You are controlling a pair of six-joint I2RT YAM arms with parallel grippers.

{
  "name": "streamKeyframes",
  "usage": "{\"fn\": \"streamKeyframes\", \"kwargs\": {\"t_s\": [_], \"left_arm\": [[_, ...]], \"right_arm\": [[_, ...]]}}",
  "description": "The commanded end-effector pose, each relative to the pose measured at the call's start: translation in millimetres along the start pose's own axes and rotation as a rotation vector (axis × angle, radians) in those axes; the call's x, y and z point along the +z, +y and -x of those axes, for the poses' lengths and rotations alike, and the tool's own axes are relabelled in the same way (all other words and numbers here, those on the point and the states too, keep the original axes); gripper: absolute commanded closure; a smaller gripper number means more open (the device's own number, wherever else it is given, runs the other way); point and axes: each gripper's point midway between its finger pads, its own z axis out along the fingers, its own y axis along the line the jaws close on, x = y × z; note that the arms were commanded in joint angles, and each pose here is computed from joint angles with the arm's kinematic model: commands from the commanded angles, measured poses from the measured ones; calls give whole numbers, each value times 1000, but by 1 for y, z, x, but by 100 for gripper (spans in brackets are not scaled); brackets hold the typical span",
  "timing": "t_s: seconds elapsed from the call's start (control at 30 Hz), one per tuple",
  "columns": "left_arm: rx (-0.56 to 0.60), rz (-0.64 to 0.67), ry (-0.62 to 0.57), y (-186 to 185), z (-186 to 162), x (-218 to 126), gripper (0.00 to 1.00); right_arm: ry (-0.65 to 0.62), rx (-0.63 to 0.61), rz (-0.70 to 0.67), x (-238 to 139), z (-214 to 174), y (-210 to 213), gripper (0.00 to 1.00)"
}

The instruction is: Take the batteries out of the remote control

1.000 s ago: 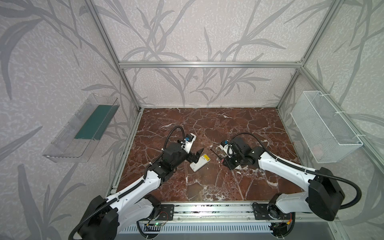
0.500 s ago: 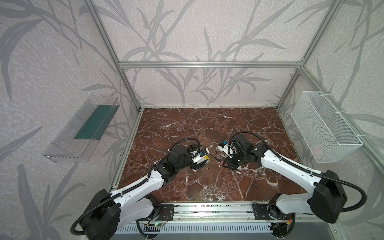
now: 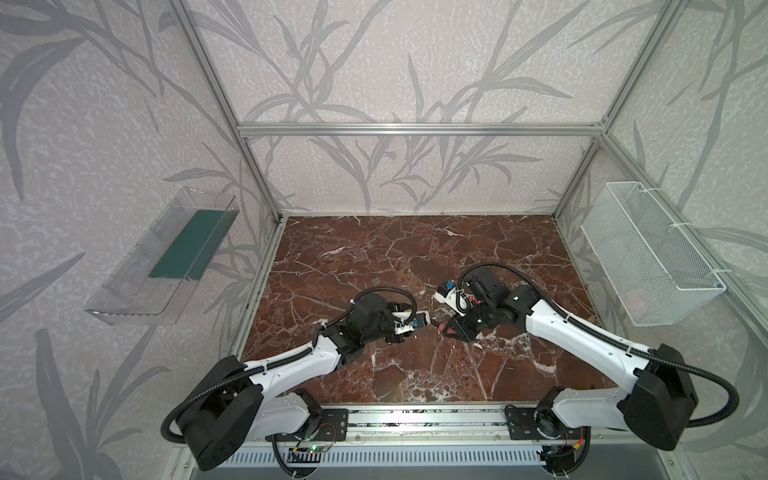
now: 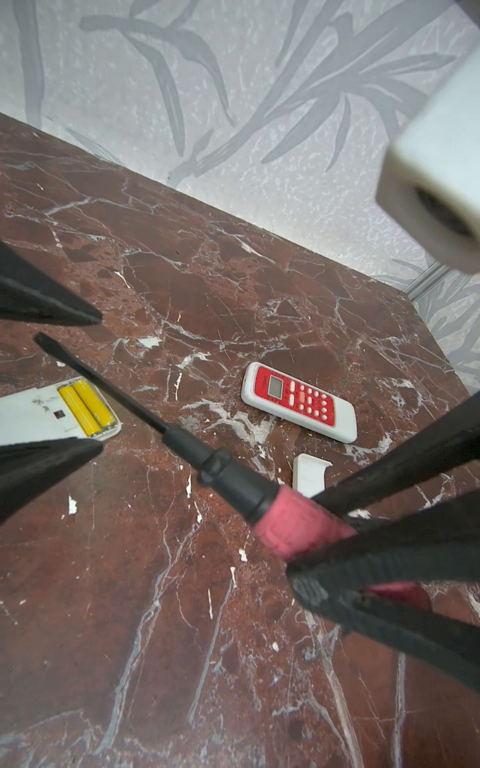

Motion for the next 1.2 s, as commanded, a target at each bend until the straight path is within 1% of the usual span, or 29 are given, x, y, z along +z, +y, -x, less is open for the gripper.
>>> {"fn": "streamKeyframes", "kwargs": {"t_s": [0.0, 0.13, 0.27, 0.57, 0.87, 0.93, 1.03, 1.07, 1.17], "left_arm": [[93, -15, 14, -1, 3, 3, 64], [127, -21, 39, -4, 0, 6, 73], [152, -12, 57, -2, -2, 8, 76], [200, -17, 95, -1, -5, 14, 77], [237, -37, 135, -3, -10, 16, 96], [243, -34, 143, -3, -11, 17, 100], [250, -25, 145, -1, -11, 16, 100], [253, -21, 145, 0, -11, 15, 100], [242, 12, 138, 5, -9, 13, 100]], "right_arm": [[-30, -29, 37, -12, 8, 11, 100], [-25, -34, 44, -12, 8, 13, 100], [-12, -46, 54, -12, 7, 14, 100], [5, -72, 82, -10, 7, 18, 100], [22, -84, 68, -4, 6, 13, 100], [19, -96, 59, -3, 5, 11, 97], [5, -121, 35, 0, 4, 5, 88], [0, -125, 18, 1, 4, 2, 84], [-32, -150, -3, -2, 7, 1, 66]]}}
